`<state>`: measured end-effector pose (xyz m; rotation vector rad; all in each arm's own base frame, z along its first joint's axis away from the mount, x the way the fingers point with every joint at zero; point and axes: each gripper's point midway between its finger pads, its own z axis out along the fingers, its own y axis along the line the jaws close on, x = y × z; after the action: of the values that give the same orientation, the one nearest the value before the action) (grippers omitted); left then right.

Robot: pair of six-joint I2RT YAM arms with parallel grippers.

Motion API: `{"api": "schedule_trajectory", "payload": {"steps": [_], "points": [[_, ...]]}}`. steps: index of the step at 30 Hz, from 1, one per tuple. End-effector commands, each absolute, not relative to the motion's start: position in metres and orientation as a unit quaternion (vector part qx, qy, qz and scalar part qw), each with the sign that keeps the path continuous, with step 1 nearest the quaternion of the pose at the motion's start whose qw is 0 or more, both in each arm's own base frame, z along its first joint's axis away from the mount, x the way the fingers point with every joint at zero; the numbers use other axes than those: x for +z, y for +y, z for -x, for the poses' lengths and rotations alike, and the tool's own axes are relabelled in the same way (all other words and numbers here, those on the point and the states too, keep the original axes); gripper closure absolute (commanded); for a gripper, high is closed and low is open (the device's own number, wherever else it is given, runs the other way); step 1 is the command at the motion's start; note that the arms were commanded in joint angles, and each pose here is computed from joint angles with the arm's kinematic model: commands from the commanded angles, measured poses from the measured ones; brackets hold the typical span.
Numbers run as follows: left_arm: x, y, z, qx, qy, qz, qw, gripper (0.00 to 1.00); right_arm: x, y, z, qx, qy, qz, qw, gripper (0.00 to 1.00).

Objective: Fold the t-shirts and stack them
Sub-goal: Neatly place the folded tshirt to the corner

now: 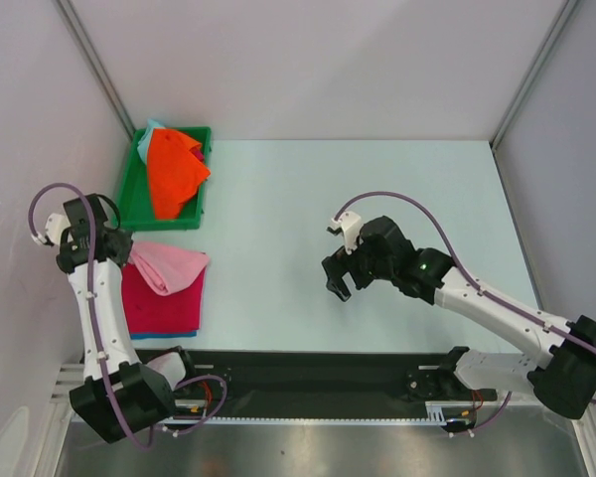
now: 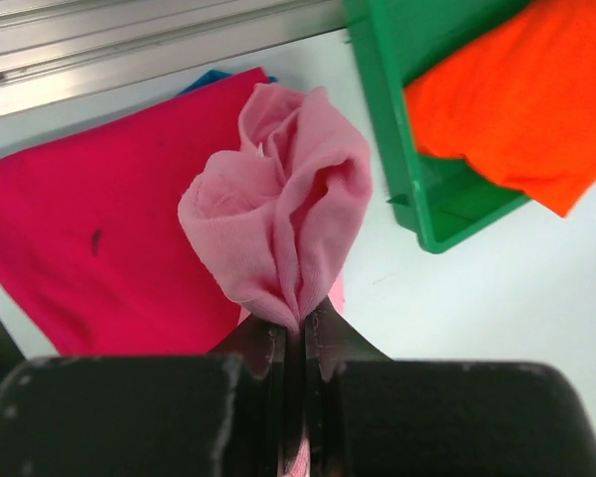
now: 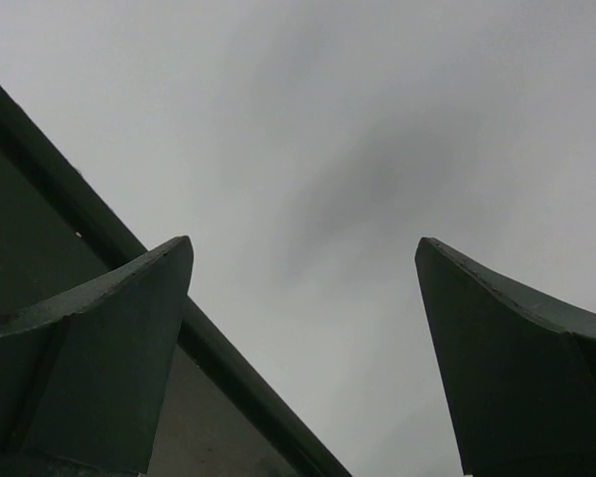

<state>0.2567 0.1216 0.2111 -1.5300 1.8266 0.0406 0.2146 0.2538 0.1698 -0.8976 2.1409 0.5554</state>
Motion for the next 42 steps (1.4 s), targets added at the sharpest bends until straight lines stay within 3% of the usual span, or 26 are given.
{"api": "schedule_trajectory", "payload": {"steps": [1, 17, 26, 30, 32, 33, 35, 36, 42], "points": [[0.207, 0.124, -0.237, 0.031, 0.697, 0.619, 0.361, 1.00, 0.184, 0.263, -0.215, 0.232, 0.822, 0.360, 0.375, 0.00], [0.157, 0.125, -0.172, 0.102, 0.672, 0.673, 0.294, 0.92, 0.172, 0.278, -0.197, 0.241, 0.810, 0.404, 0.350, 0.00], [0.121, 0.118, -0.133, 0.138, 0.645, 0.712, 0.238, 0.77, 0.163, 0.282, -0.187, 0.239, 0.807, 0.420, 0.339, 0.00], [0.118, 0.119, -0.104, 0.184, 0.607, 0.742, 0.218, 0.58, 0.160, 0.284, -0.184, 0.236, 0.804, 0.429, 0.337, 0.00], [0.130, 0.132, -0.089, 0.235, 0.586, 0.742, 0.226, 0.37, 0.160, 0.284, -0.183, 0.232, 0.802, 0.433, 0.339, 0.00], [0.147, 0.140, -0.093, 0.243, 0.580, 0.738, 0.247, 0.18, 0.160, 0.284, -0.182, 0.231, 0.801, 0.436, 0.339, 0.00], [0.167, 0.149, -0.102, 0.251, 0.595, 0.716, 0.267, 0.04, 0.159, 0.283, -0.182, 0.228, 0.800, 0.438, 0.341, 0.00], [0.182, 0.153, -0.112, 0.237, 0.596, 0.712, 0.286, 0.00, 0.158, 0.283, -0.181, 0.227, 0.800, 0.438, 0.340, 0.00], [0.185, 0.098, -0.212, 0.044, 0.696, 0.628, 0.346, 0.00, 0.166, 0.288, -0.186, 0.240, 0.806, 0.411, 0.350, 0.00]]}}
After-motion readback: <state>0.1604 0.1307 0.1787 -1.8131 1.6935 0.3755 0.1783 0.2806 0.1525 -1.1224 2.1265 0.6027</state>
